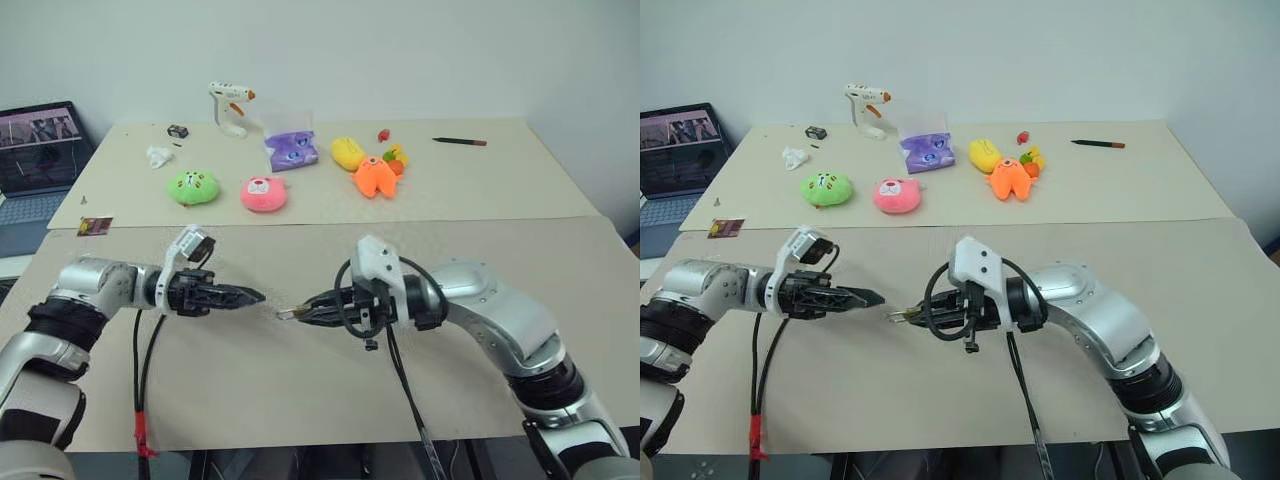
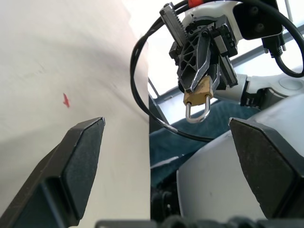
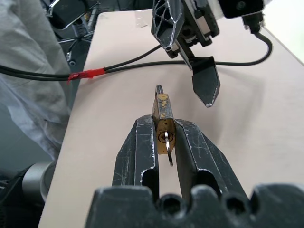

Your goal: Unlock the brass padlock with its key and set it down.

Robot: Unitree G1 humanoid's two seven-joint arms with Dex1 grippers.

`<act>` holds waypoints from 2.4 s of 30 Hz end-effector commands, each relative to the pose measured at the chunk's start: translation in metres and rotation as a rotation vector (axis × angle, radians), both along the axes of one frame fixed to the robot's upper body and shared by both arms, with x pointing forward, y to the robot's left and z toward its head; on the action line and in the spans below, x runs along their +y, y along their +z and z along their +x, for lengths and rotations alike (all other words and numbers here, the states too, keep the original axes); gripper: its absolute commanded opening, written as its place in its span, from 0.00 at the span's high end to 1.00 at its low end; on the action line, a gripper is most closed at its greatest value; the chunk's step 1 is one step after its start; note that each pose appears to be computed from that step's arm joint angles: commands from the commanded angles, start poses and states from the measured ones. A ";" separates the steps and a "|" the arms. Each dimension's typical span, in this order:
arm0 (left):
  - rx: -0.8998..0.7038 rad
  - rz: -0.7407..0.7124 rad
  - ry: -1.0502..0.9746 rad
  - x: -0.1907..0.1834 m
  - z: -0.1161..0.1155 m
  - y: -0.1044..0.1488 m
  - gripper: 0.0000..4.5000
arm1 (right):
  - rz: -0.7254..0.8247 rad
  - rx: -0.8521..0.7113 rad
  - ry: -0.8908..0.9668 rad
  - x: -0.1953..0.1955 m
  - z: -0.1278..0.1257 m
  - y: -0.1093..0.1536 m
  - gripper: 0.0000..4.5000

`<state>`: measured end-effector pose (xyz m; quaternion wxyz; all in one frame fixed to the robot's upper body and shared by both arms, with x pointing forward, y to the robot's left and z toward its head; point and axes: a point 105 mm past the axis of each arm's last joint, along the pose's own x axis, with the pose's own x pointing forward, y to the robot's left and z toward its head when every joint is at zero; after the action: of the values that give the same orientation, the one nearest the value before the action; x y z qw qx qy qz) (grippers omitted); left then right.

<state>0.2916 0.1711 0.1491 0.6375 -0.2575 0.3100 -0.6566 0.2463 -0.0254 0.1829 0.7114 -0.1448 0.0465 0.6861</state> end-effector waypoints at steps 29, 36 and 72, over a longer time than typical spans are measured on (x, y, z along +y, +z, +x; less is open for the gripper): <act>0.041 -0.083 -0.197 -0.036 -0.028 0.020 0.99 | 0.038 -0.067 0.053 0.012 -0.005 0.024 0.97; 0.047 -0.084 -0.194 -0.036 -0.028 0.020 0.99 | 0.035 -0.076 0.042 0.013 0.000 0.023 0.97; -0.179 0.031 -0.005 -0.005 -0.012 0.012 0.81 | -0.109 -0.114 -0.122 -0.044 0.038 -0.005 0.97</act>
<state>0.2729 0.1605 0.1566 0.6215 -0.2522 0.2933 -0.6813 0.2808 -0.0642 0.1648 0.7401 -0.2062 0.0824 0.6348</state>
